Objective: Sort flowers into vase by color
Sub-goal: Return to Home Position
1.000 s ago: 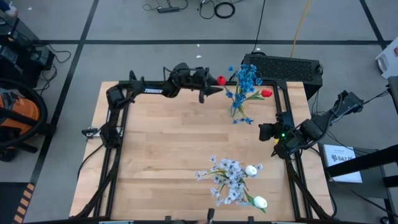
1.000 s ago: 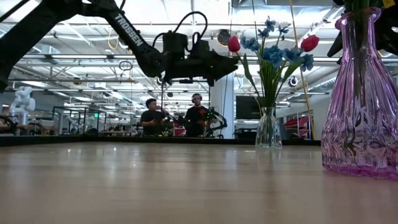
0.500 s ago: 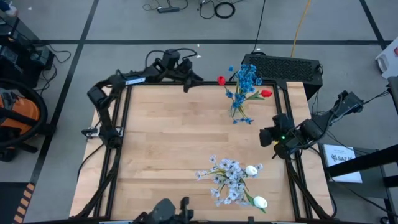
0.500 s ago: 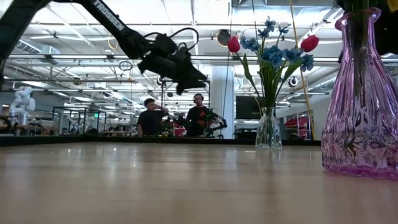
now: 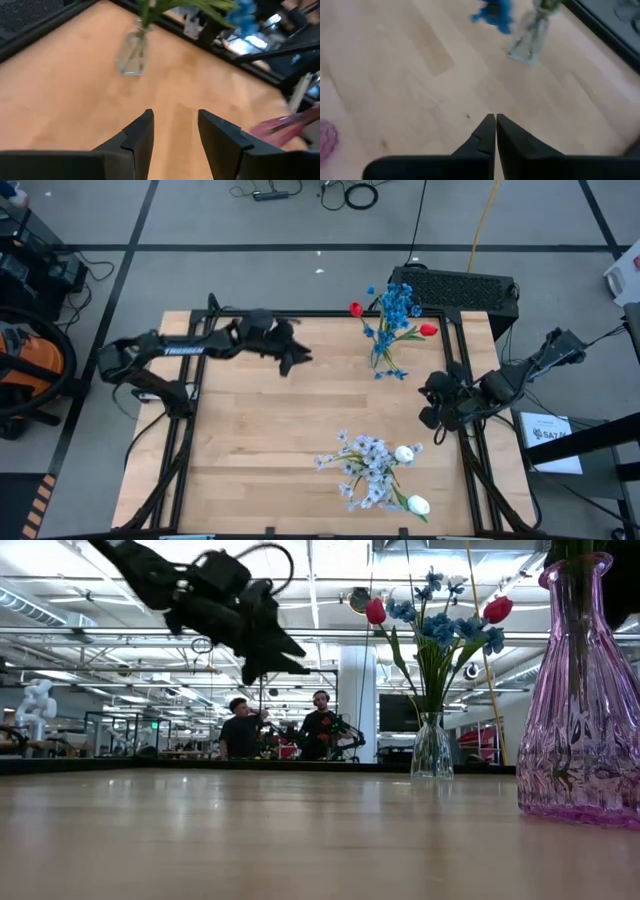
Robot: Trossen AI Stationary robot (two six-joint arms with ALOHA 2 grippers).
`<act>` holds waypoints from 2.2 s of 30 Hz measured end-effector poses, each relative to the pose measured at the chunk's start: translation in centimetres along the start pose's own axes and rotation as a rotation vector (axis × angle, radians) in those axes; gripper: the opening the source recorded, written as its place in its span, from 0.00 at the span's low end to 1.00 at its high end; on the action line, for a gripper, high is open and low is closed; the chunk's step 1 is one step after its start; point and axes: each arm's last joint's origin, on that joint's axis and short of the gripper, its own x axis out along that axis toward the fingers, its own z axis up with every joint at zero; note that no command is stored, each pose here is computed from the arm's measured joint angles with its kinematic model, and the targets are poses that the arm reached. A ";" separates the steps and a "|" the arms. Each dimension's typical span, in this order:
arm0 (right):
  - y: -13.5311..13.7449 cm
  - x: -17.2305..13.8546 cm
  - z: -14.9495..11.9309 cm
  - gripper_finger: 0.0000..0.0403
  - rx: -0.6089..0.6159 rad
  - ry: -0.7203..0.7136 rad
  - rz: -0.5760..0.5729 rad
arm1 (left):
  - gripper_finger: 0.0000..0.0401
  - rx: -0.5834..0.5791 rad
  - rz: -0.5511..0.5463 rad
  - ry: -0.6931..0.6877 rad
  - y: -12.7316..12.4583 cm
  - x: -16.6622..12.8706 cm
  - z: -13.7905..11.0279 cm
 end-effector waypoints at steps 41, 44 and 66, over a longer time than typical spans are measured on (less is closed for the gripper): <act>-4.0 8.3 -4.4 0.00 -0.099 -0.799 0.569 | 0.39 0.212 -0.193 -0.144 -12.2 0.0 -3.1; -4.1 8.2 -4.5 0.00 -0.072 -0.793 0.580 | 0.39 0.254 -0.240 -0.135 -12.5 -0.9 -3.1; -4.1 8.4 -4.7 0.00 -0.003 -0.740 0.608 | 0.39 0.193 -0.324 -0.516 -8.4 -10.9 -14.5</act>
